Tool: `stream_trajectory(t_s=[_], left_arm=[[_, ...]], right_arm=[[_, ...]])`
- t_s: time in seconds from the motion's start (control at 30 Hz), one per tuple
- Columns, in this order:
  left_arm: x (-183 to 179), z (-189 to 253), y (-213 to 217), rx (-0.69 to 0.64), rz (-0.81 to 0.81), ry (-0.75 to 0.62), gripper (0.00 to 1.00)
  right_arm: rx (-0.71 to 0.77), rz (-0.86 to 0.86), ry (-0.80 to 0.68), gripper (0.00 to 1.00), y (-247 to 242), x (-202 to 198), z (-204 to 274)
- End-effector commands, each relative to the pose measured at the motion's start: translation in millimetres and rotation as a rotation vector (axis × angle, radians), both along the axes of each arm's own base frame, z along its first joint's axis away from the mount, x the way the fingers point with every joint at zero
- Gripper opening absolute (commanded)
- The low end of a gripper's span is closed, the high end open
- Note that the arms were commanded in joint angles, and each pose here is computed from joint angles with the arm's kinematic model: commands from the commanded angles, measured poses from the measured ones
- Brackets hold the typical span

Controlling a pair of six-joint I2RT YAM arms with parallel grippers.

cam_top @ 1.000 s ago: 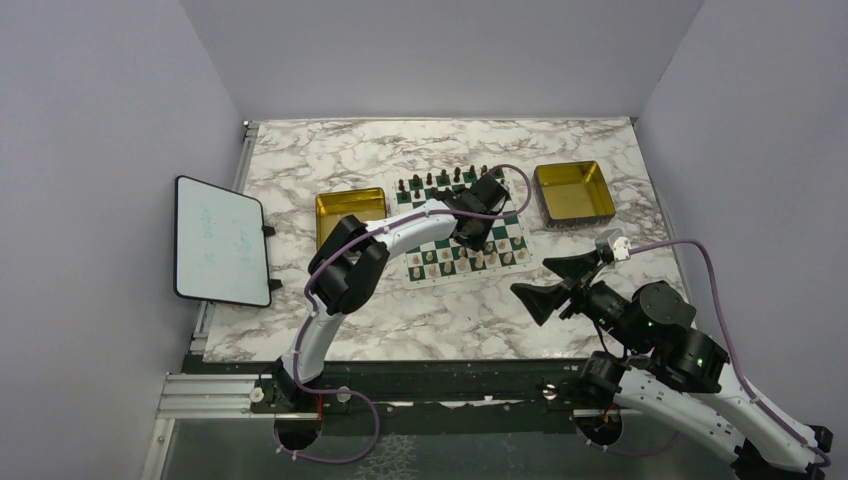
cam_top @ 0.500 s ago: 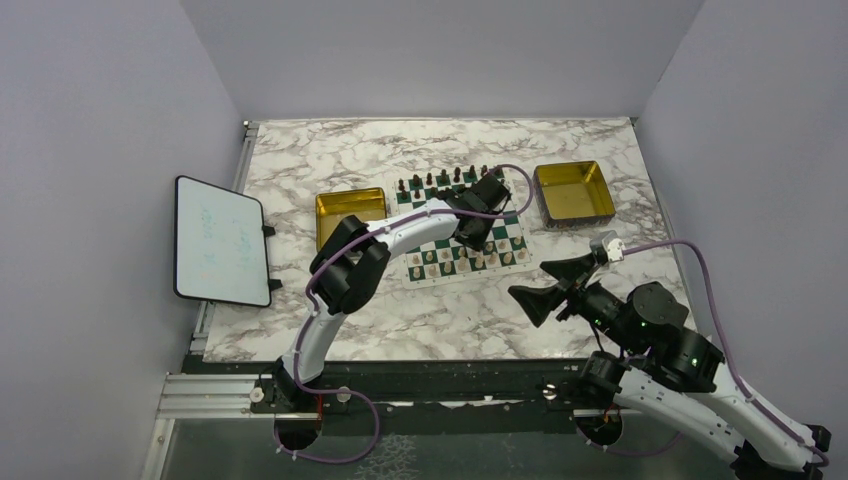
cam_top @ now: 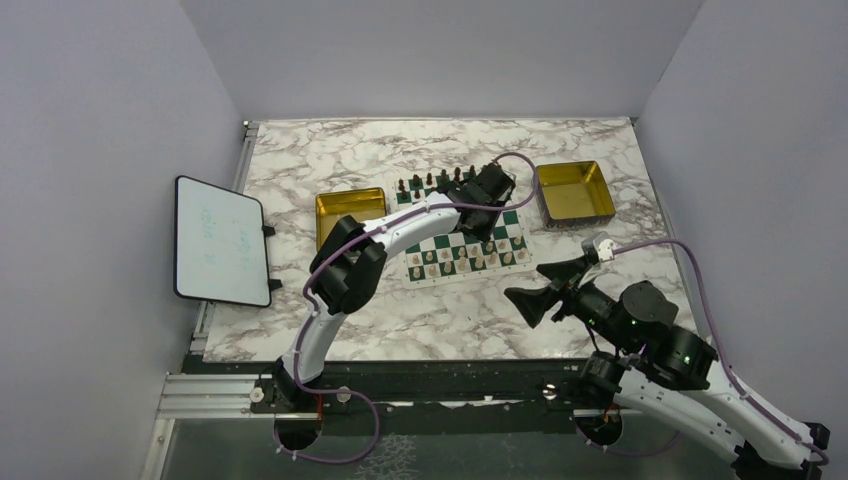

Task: Set up the chess pieces on the board
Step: Reset both arms

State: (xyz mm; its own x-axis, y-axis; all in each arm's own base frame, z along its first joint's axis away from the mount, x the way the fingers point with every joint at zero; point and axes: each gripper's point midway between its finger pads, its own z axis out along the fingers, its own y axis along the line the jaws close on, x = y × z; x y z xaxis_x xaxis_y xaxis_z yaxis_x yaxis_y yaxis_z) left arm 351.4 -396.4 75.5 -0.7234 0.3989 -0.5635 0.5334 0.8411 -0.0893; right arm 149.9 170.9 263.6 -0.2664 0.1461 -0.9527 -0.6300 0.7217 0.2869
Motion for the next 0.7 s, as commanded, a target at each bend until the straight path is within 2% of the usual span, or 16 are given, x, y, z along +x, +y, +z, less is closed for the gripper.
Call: stream_trajectory(t_s=[0.0,0.13,0.3,0.53,0.67], left_arm=[[7,50,-11,-0.114,0.004,-0.046,0.33],[13,94,-4,-0.224,0.037,-0.089,0.35],[16,157,26,-0.366,0.112,-0.177,0.39],[-23,218,78,-0.478,0.145,-0.310,0.46],[-56,215,107,-0.525,0.173,-0.304,0.52]], right_arm=[[-0.049,-0.030,0.057,1.00,4,7,-25],[-0.050,-0.046,0.102,1.00,7,9,-35],[-0.021,-0.138,0.162,1.00,5,21,-47],[0.042,-0.313,0.236,1.00,-5,39,-49],[0.043,-0.371,0.265,1.00,-7,46,-59]])
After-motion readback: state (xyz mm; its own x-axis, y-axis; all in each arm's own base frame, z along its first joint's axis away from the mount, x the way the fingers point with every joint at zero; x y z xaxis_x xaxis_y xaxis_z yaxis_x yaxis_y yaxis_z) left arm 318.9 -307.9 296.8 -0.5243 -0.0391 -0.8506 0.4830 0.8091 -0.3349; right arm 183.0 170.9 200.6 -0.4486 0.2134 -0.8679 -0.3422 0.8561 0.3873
